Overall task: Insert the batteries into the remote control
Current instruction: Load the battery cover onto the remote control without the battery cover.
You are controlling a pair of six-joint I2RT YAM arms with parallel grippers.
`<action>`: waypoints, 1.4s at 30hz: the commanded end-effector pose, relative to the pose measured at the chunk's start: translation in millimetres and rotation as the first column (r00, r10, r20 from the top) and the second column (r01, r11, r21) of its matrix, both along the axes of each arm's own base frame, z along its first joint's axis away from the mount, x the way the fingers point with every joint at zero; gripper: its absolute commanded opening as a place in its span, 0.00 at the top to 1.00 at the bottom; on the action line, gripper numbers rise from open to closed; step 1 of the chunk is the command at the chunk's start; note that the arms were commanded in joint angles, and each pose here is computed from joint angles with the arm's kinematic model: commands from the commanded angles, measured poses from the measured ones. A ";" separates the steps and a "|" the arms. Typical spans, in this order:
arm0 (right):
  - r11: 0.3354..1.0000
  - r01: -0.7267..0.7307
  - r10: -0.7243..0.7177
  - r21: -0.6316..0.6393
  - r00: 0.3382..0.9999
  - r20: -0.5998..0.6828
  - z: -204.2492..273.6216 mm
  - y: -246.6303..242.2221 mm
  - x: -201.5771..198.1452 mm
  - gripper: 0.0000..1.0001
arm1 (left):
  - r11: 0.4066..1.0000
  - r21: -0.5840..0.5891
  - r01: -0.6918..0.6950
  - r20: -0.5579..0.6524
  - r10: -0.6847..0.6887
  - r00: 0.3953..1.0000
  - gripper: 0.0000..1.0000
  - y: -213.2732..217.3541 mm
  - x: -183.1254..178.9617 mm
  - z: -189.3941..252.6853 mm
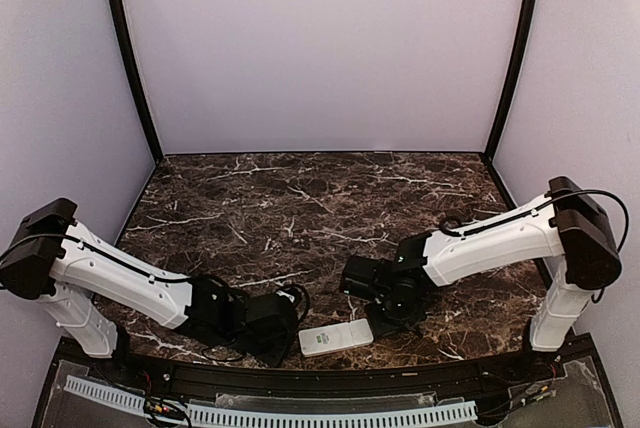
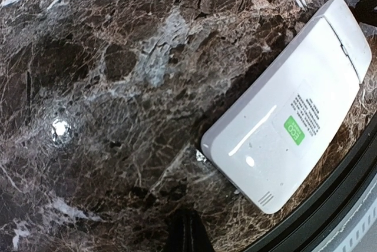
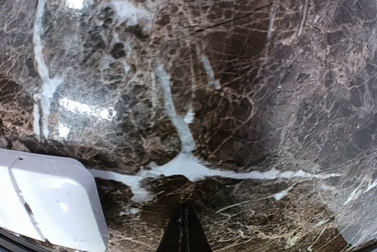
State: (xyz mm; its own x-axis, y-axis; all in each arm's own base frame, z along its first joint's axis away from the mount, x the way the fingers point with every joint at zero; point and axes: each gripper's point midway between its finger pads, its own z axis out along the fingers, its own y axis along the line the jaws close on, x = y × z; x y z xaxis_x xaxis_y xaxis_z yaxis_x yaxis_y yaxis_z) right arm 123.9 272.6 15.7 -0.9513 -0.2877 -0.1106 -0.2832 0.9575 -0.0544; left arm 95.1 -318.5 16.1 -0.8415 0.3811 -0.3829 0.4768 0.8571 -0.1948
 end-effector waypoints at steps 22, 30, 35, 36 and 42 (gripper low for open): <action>0.999 -0.045 0.045 -0.022 0.999 -0.016 -8.7 27.9 -22.5 1.00 | 0.996 0.071 0.054 0.007 -0.055 0.998 1.00 7.0 -6.7 -10.7; 0.986 -0.156 0.150 0.065 0.985 0.081 38.7 4.8 -3.0 0.99 | 0.996 0.084 -0.016 0.048 0.012 0.999 1.00 34.8 -0.8 5.6; 0.810 -0.533 0.443 0.243 0.829 0.342 127.0 56.3 9.2 0.37 | 0.997 0.038 -0.061 0.168 0.054 0.984 0.79 52.2 16.2 46.9; 0.744 -0.614 0.494 0.264 0.771 0.402 142.8 68.5 7.9 0.23 | 0.998 0.002 -0.063 0.194 0.061 0.979 0.65 53.3 19.9 61.4; 0.236 -0.942 0.719 0.239 0.335 0.609 188.3 128.2 -33.5 0.01 | 0.989 -0.088 -0.122 0.305 0.143 0.941 0.18 83.3 56.4 112.1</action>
